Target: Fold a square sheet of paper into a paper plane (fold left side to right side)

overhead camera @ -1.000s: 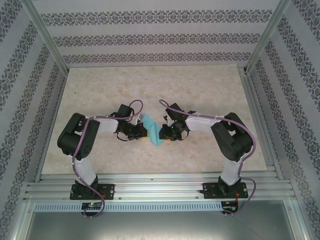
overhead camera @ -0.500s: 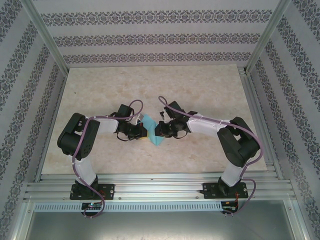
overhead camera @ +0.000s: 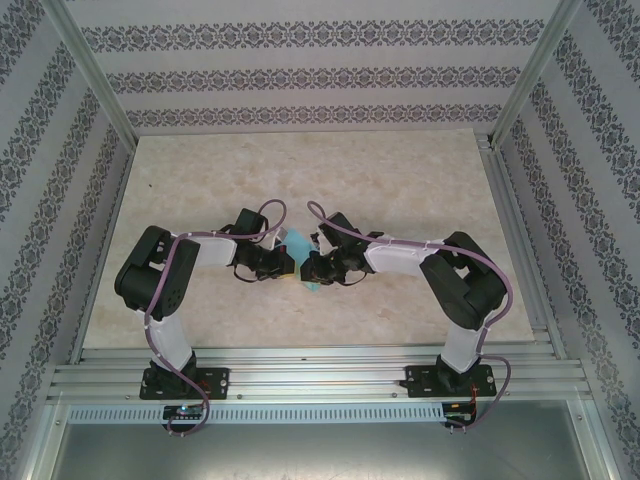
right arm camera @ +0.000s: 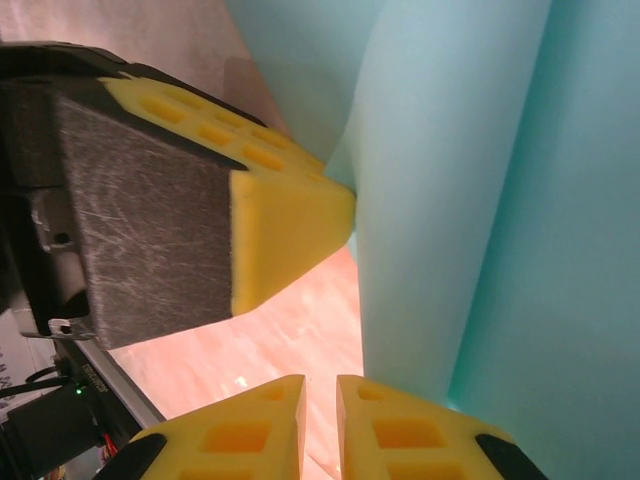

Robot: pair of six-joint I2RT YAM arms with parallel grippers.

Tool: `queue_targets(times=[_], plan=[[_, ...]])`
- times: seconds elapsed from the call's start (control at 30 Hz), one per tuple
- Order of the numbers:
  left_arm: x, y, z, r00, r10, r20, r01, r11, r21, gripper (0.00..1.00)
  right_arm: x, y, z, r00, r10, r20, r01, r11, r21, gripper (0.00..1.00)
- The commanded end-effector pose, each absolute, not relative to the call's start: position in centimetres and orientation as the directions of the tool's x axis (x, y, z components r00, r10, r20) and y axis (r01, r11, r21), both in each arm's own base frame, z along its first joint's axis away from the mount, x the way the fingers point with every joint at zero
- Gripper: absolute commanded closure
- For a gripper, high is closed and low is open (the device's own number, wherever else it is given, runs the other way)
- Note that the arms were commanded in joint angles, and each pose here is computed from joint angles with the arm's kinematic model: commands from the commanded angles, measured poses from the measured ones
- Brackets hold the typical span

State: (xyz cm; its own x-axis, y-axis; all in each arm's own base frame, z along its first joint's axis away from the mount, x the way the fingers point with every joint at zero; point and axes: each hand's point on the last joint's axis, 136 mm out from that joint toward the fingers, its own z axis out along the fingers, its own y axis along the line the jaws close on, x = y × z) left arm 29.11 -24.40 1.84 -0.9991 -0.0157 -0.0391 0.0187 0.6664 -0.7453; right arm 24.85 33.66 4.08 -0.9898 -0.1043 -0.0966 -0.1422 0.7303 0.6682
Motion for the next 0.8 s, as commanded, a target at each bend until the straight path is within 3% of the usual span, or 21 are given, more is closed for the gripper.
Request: queue_targets(times=[0.0,0.77], plan=[[29.0,-23.4,0.6,-0.999,-0.022,-0.025,0.002,0.709,-0.706,1.00,24.3,33.7,3.2,-0.991,-0.112,-0.074,-0.132,0.724,0.677,0.84],[29.4,-23.2,0.4,-0.999,-0.029,-0.029,-0.001,0.723,-0.691,1.00,23.5,33.2,1.6,-0.994,-0.102,-0.040,-0.102,0.733,0.672,0.83]])
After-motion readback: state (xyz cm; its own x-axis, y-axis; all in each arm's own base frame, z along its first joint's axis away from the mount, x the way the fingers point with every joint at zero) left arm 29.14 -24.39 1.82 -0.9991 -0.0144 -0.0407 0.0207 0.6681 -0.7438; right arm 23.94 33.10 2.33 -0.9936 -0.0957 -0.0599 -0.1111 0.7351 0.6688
